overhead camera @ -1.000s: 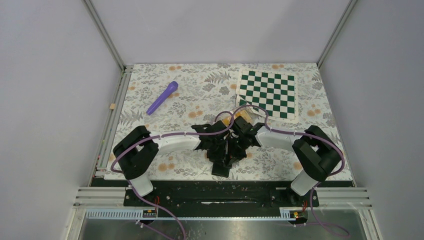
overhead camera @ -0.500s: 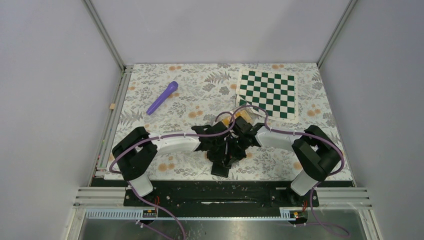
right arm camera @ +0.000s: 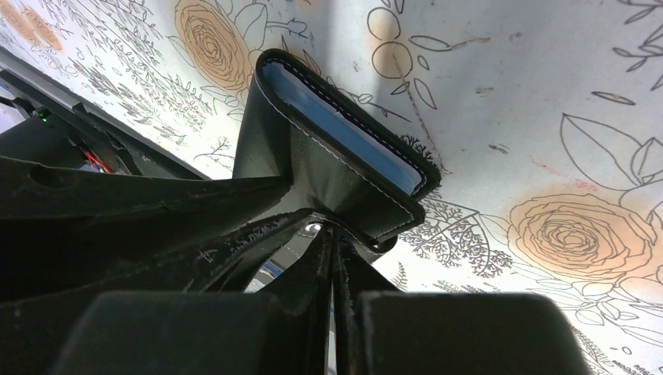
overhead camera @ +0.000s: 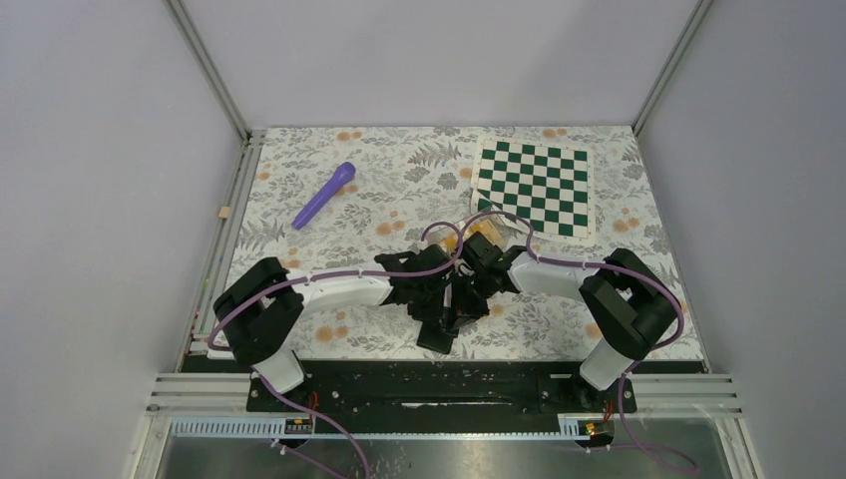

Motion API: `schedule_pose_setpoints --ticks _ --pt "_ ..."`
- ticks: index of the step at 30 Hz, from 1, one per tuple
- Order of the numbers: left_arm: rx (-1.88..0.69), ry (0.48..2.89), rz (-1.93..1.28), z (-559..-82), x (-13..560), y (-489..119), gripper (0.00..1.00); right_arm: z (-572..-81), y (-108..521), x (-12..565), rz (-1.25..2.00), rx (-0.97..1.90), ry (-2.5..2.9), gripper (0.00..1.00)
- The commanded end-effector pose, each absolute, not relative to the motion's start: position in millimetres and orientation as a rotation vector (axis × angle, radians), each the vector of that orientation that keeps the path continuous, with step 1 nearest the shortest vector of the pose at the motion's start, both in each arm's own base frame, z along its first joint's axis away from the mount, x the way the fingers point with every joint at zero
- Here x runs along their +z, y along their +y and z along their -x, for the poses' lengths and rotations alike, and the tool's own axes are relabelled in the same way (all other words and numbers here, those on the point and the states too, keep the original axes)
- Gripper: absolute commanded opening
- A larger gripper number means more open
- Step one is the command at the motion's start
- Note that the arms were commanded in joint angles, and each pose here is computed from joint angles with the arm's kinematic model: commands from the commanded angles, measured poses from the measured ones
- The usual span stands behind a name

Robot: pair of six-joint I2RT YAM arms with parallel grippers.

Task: Put the credit cards into the card holder
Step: Close the card holder at the center of the board.

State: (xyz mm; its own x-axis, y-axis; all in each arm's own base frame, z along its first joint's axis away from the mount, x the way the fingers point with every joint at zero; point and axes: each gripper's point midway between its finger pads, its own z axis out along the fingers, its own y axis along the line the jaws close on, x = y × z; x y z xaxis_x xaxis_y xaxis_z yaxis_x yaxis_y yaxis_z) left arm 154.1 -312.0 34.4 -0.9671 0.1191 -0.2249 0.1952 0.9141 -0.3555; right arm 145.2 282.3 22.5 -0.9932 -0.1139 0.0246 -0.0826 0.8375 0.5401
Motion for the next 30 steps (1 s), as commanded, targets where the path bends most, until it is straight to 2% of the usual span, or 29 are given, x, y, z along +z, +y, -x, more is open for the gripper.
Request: schedule_pose_setpoints --ticks 1,5,11,21,30 --pt "-0.526 2.813 -0.212 -164.7 37.8 -303.5 0.15 -136.0 267.5 0.0 -0.157 -0.723 -2.975 0.0" --pt "-0.528 2.832 -0.224 -161.4 33.0 -303.6 0.1 -136.0 268.5 0.4 -0.155 -0.724 -2.973 0.0" --pt "-0.54 2.848 -0.241 -158.3 29.5 -305.2 0.1 -137.2 271.0 2.1 -0.153 -0.734 -2.971 0.0" --pt "-0.627 2.772 -0.207 -163.5 53.4 -311.0 0.22 -137.3 273.2 4.3 -0.143 -0.747 -2.965 0.0" --pt "-0.689 2.798 -0.258 -154.6 47.6 -319.6 0.16 -136.9 272.9 3.1 -0.142 -0.744 -2.961 0.0"
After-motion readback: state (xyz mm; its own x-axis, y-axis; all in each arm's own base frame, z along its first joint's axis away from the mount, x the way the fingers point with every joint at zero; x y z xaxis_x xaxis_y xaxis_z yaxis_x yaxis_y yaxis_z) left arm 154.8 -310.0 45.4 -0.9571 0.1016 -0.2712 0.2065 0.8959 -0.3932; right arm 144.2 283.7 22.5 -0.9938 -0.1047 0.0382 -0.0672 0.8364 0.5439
